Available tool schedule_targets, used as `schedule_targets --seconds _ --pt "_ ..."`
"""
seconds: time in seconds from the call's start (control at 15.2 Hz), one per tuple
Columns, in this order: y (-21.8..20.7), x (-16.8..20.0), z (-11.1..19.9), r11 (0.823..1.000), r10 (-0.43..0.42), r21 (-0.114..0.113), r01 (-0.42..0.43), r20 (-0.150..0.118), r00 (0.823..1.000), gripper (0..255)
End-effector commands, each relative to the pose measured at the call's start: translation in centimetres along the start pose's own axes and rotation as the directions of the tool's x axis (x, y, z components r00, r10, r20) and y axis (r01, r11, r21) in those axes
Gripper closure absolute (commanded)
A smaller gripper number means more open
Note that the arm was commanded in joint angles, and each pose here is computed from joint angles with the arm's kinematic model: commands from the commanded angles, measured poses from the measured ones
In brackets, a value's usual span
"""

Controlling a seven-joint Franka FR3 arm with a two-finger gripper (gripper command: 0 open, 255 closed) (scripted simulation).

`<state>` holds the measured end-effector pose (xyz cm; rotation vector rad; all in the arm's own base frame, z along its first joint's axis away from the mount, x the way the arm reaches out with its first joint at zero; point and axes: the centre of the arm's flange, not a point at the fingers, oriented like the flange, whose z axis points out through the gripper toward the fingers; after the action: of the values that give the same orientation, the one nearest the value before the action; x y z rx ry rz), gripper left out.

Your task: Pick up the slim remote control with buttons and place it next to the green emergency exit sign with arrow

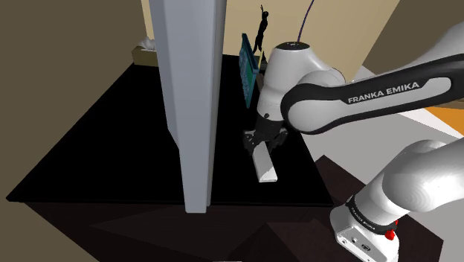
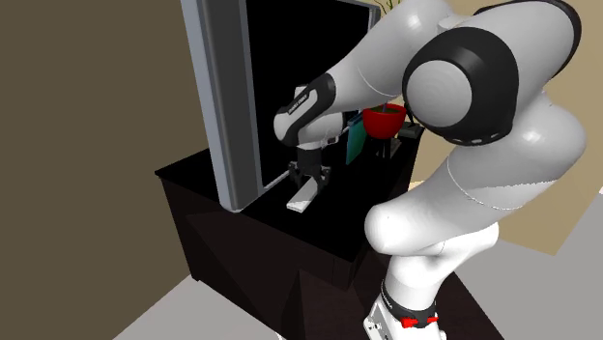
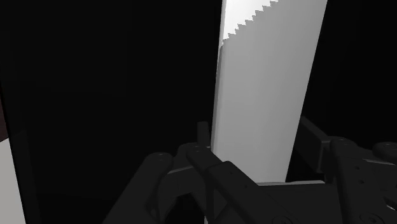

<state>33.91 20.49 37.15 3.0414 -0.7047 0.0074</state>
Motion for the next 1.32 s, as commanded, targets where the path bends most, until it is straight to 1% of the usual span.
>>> schedule_targets --seconds 0.0,1.25 --pt "0.0 0.0 -1.2 1.0 0.0 0.0 0.0 0.0 1.0 255" --pt "0.2 0.1 -11.2 1.0 0.0 0.0 0.0 0.0 1.0 255"
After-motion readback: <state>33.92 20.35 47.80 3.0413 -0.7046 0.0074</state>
